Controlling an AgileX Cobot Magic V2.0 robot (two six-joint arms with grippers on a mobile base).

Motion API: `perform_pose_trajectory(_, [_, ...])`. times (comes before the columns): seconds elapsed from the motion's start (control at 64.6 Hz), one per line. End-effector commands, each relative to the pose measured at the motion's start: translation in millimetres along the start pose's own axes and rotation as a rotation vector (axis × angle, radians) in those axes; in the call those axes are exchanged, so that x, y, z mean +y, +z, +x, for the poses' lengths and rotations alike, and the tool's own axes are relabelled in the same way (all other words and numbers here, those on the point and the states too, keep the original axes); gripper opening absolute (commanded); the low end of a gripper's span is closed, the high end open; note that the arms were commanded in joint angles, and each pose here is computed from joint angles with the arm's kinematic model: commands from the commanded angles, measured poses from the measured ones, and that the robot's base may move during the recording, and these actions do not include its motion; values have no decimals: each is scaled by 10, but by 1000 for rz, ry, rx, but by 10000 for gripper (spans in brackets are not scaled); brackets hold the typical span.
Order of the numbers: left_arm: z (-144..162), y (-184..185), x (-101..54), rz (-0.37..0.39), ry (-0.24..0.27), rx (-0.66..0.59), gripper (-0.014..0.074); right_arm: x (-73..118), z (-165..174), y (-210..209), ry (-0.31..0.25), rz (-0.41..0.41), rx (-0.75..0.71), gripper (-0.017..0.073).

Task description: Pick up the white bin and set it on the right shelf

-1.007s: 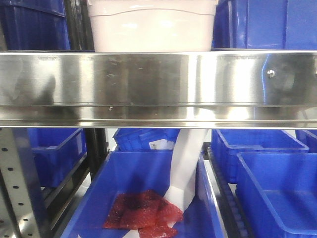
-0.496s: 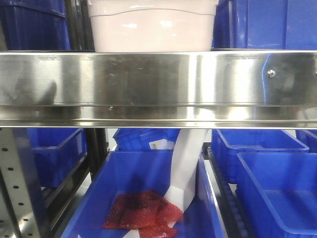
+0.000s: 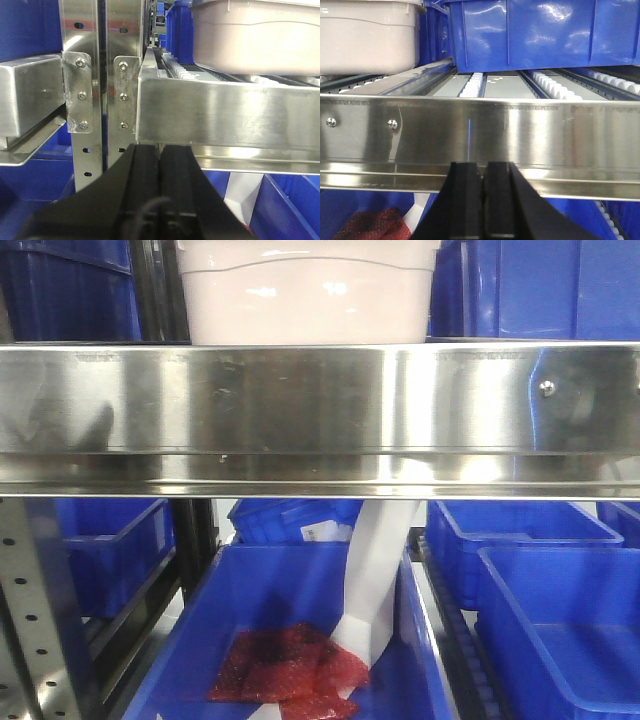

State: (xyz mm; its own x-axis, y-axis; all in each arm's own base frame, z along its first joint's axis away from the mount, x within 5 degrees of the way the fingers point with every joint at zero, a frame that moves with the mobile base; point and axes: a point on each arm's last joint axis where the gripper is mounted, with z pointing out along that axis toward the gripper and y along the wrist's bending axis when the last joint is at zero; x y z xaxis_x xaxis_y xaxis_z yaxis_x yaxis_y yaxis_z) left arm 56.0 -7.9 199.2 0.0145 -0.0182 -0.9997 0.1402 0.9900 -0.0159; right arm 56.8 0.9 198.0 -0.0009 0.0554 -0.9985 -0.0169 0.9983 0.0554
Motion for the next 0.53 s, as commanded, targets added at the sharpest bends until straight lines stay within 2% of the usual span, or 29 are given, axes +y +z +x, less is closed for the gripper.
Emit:
perform_pose_trajectory(0.0, [-97, -11, -5, 9, -8, -107, -118, 3, -83, -18, -4, -2, -100, 42])
perform_pose_trajectory(0.511, [-97, -11, -5, 9, -8, -107, -126, 3, -83, -18, -4, -2, -100, 42])
